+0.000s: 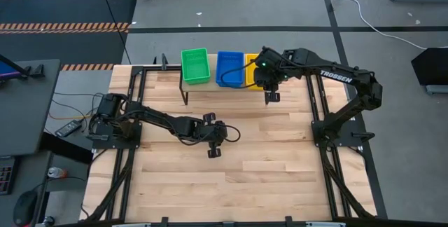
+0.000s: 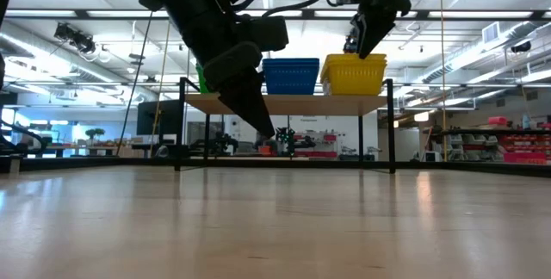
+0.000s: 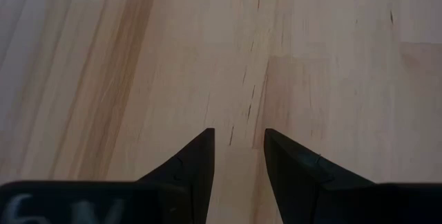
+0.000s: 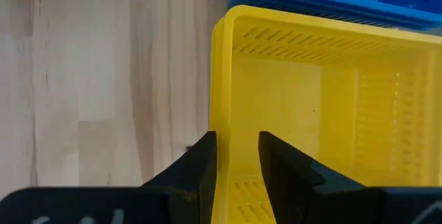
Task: Stack baskets on shelf by color
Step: Stack the yellow bin on top of the yellow bin on the shelf, then adjust the blue bins on the shelf
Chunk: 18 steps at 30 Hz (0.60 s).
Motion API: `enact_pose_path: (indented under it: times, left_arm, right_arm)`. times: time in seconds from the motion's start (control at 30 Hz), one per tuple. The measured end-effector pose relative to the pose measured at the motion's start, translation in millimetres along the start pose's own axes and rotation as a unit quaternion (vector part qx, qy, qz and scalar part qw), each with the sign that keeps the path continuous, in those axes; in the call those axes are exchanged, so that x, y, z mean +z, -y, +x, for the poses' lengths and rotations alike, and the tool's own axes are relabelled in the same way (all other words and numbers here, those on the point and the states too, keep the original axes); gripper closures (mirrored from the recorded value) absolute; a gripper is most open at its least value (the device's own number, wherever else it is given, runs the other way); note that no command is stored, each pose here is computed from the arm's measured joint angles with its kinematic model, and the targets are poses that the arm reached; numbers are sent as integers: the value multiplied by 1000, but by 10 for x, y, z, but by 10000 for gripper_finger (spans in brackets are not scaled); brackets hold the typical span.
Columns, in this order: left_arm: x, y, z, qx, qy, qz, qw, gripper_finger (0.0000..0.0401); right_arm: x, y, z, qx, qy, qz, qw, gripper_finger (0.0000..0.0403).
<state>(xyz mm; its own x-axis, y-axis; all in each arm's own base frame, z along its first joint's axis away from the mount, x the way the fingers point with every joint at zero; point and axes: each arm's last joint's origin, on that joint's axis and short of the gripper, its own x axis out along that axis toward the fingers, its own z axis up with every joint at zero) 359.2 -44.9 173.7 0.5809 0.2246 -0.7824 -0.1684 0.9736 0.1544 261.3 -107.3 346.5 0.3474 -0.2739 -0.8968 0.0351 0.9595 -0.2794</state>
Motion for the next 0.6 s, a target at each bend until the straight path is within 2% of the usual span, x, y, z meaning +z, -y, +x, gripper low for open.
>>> enact_pose_path:
  times: [0.6]
  left_arm:
    - [0, 0, 0, 0, 0, -1, 1000, 268]
  right_arm:
    - [-28, -8, -20, 18, -1, 2, 1000, 288]
